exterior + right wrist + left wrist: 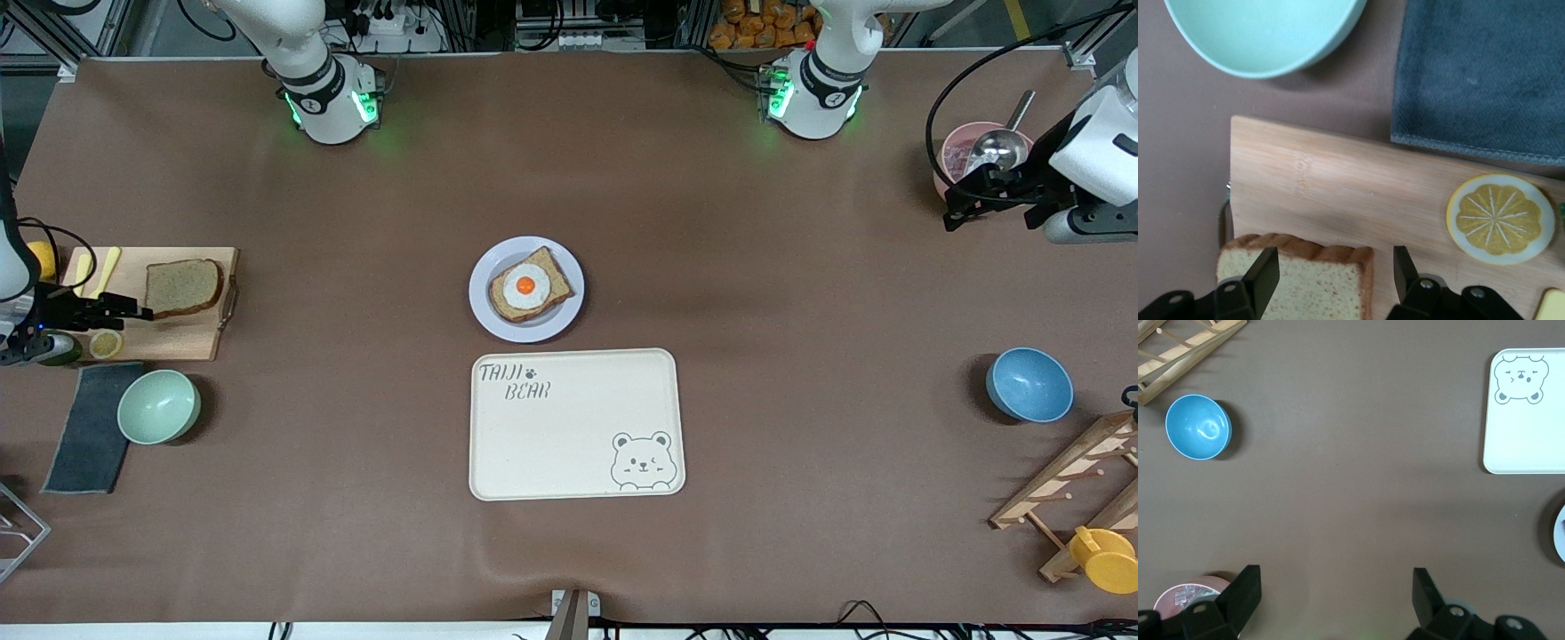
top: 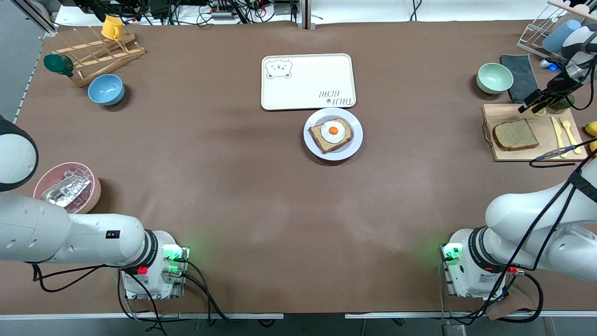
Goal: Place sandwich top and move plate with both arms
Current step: 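Grasp the bread slice on the cutting board with the right gripper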
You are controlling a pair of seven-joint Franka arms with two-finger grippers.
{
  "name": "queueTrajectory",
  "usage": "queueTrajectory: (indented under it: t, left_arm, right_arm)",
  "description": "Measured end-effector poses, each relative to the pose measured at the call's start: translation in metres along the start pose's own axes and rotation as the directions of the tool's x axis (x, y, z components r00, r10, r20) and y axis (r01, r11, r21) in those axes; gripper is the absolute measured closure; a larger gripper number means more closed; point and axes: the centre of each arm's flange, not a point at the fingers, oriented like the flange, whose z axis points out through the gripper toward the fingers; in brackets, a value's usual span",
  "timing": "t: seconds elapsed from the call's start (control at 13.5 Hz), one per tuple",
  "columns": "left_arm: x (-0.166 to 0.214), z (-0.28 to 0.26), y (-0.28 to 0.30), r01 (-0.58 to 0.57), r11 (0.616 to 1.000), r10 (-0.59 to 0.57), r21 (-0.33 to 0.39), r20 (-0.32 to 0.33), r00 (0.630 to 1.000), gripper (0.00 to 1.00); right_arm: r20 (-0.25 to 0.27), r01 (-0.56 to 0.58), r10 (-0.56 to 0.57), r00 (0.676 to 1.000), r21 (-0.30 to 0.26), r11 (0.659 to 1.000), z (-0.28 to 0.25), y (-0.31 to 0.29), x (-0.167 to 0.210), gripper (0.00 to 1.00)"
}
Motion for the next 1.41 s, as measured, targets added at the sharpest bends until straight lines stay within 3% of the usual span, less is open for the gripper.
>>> queueTrajectory:
  t: [0.22, 1.41]
  left_arm:
    - [0.0, 0.0, 0.0, 0.001, 1.0, -0.001, 0.0, 0.0, 1.0, 0.0]
    - [0.0, 0.0, -0.001, 0.001, 1.0, -0.001, 0.0, 0.0, 1.0, 0.0]
  right_arm:
    - [0.005, 0.009, -0.009, 1.0, 0.008, 1.0, 0.006, 0.004, -0.003, 0.32]
    - [0.034, -0.014, 0.011, 0.999, 0.067, 0.998, 0.023, 0.016, -0.034, 0.5]
